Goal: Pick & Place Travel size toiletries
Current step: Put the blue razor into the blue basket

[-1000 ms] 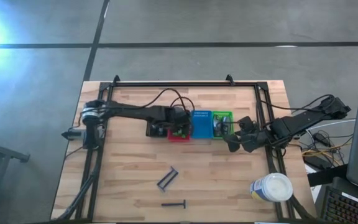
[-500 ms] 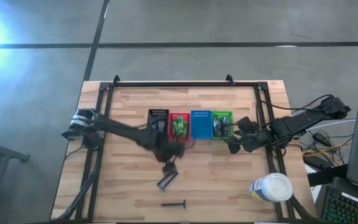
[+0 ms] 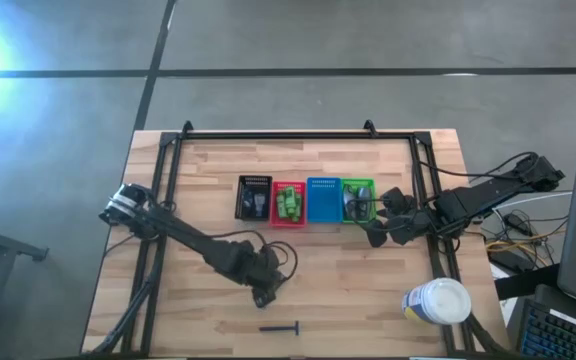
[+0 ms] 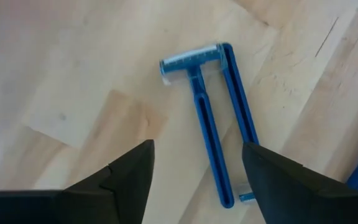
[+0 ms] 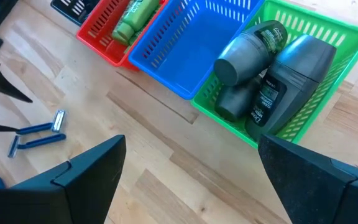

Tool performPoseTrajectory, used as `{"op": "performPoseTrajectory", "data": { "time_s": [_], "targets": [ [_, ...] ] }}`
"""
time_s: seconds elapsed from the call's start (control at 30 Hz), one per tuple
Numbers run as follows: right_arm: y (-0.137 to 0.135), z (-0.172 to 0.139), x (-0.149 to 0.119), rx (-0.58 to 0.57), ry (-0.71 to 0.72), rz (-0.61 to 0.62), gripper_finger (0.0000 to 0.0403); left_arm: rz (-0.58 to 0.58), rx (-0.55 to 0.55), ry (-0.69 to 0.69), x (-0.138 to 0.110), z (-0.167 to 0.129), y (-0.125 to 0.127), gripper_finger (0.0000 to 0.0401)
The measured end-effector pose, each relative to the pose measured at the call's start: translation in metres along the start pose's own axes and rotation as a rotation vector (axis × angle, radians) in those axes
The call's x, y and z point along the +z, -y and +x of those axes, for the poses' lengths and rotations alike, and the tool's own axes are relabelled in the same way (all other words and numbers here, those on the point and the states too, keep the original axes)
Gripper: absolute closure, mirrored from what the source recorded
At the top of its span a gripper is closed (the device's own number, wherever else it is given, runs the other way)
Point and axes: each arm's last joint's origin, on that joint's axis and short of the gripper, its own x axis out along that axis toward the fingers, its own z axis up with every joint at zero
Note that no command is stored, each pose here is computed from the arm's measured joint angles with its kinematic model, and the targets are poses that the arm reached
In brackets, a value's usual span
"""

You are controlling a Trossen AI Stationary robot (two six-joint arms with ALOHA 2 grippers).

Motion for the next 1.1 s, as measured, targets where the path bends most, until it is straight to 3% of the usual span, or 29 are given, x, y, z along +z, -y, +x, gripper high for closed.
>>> {"op": "performPoseTrajectory", "data": {
  "time_s": [0.27,0.5,0.77,1.0,1.1],
  "targets": [
    [0.000,0.000,0.000,0.000,0.000,0.000,0.0039,-0.021,-0.037,0.020,-0.012,0.014,-0.001,0.0183],
    [-0.003,0.000,-0.002,0.042,-0.055,-0.034,0.0039,0.209,-0.052,-0.050,-0.019,0.014,-0.001,0.0186],
    [-0.045,0.012,-0.008,0.340,-0.098,-0.113,0.0039,0.454,-0.023,-0.095,-0.025,0.018,-0.009,0.0187],
    [-0.057,0.037,-0.020,0.269,-0.161,-0.038,0.0039,0.474,-0.014,-0.085,-0.029,0.018,-0.015,0.0188],
    [-0.070,0.047,-0.026,0.341,-0.198,-0.028,0.0039,0.508,-0.001,-0.057,-0.041,0.015,-0.019,0.0188]
  ]
}}
